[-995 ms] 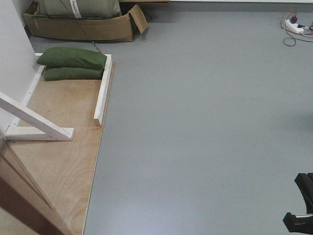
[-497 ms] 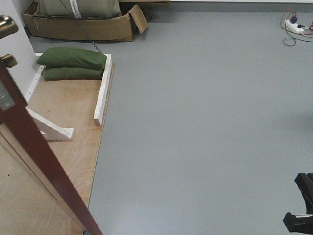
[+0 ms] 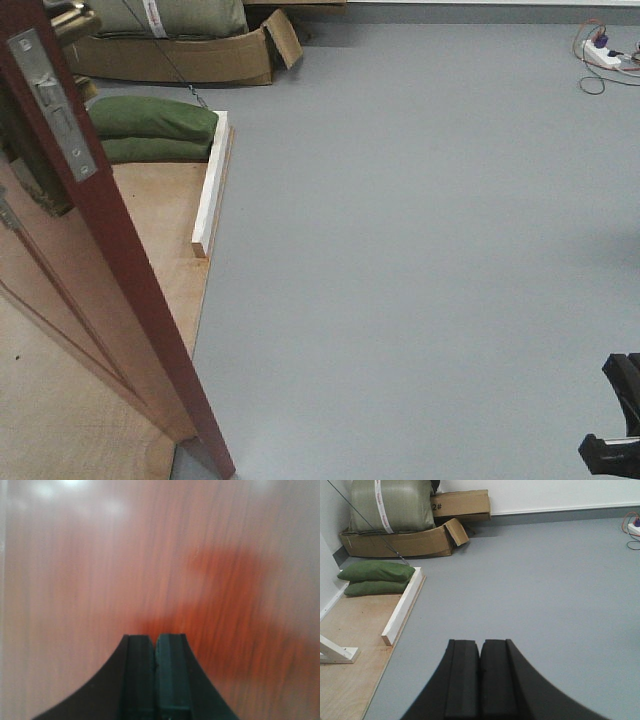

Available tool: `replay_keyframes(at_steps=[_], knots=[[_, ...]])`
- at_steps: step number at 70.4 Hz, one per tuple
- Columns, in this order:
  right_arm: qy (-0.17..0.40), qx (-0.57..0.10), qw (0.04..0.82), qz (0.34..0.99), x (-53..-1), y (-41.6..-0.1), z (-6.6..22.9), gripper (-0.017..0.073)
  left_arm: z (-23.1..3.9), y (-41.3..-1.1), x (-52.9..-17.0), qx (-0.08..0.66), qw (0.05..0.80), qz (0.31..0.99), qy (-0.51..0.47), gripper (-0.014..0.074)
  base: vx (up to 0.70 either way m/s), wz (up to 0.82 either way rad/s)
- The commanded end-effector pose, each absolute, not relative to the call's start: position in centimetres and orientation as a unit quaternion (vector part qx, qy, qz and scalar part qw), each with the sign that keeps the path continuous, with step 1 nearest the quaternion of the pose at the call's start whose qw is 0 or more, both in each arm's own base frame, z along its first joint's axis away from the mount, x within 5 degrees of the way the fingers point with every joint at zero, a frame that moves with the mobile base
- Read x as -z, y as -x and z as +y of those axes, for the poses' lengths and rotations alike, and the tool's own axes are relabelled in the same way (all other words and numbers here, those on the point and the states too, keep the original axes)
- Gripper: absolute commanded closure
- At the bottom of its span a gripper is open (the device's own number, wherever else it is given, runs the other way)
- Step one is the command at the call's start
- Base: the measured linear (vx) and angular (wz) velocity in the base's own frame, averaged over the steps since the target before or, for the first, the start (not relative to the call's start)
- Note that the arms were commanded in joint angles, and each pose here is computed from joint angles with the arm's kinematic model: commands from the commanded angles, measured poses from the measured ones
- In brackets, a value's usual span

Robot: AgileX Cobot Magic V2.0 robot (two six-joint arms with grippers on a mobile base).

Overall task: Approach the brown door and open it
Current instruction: 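Pull the brown door toward the robot with the left gripper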

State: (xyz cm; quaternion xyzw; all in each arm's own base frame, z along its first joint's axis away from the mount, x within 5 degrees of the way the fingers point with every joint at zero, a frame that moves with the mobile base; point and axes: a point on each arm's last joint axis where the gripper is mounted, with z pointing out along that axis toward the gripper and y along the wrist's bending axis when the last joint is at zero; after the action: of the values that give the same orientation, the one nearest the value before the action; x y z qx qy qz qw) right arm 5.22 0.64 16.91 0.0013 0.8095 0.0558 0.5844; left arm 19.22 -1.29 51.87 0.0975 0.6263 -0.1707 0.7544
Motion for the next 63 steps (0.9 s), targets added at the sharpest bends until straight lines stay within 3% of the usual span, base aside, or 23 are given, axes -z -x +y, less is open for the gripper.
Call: replay_keyframes(at_steps=[1, 21, 44, 63], knots=[[0.002, -0.05, 0.622, 0.781, -17.6, -5.3, 0.5, 0.0559, -1.8, -19.1, -52.7, 0.191, 0.76, 0.613, -0.099, 0.0577, 0.0, 0.0], [0.002, -0.05, 0.622, 0.781, -17.6, -5.3, 0.5, 0.0559, -2.6, -20.9, -51.3, 0.196, 0.738, 0.636, -0.114, 0.0577, 0.0, 0.0], [0.002, -0.05, 0.622, 0.781, -17.6, -5.3, 0.5, 0.0559, -2.6, -22.8, -47.0, 0.189, 0.711, 0.674, -0.063, 0.0577, 0.0, 0.0], [0.002, -0.05, 0.622, 0.781, -17.6, -5.3, 0.5, 0.0559, -2.4, -22.9, -46.7, 0.18, 0.714, 0.675, -0.051, 0.0577, 0.0, 0.0]])
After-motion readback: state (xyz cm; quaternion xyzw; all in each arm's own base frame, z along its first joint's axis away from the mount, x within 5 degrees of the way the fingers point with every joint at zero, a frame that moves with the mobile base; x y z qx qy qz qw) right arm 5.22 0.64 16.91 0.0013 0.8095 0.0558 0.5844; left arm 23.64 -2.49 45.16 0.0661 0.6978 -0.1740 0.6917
